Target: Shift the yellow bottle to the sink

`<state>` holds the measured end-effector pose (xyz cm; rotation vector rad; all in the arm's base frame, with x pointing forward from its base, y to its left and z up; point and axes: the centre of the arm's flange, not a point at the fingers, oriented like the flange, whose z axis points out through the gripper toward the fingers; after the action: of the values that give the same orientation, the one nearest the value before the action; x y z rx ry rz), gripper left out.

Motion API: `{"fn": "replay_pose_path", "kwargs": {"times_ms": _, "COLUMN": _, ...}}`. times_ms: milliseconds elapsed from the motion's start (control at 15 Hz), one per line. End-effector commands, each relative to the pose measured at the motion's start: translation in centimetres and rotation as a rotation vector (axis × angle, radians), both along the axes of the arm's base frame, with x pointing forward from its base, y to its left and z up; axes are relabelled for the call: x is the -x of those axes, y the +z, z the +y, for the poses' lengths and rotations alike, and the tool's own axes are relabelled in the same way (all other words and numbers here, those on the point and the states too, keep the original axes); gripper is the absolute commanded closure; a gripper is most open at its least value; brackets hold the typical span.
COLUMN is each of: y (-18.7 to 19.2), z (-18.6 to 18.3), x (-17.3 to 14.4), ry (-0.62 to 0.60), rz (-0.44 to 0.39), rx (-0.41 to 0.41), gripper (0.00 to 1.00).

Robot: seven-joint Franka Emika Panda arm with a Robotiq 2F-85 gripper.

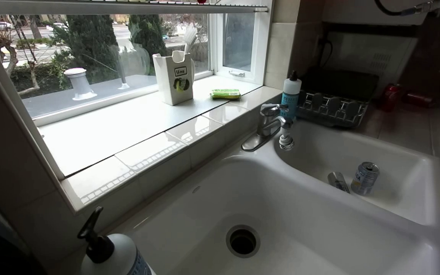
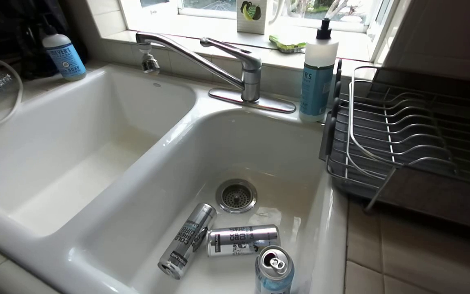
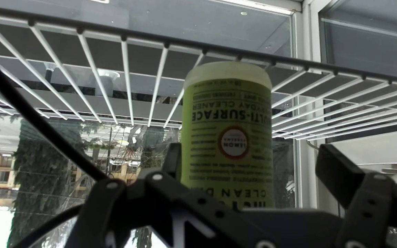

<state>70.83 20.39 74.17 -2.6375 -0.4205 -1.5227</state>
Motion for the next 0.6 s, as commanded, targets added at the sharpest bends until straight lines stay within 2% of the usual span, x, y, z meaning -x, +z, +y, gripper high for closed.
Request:
{"fn": "replay_pose_path", "kwargs": {"times_ms": 0, "y": 1.83, "z": 0.94, "x": -2.85, "ry": -0.017, "rz": -0.073, "rx": -0.013, "gripper": 0.00}}
{"fn": "replay_pose_path", "kwargs": {"times_ms": 533, "y": 1.53, "z": 0.91, "x": -3.48, "ry": -0.018, "rz": -0.160, "rx": -0.053, "gripper": 0.00}}
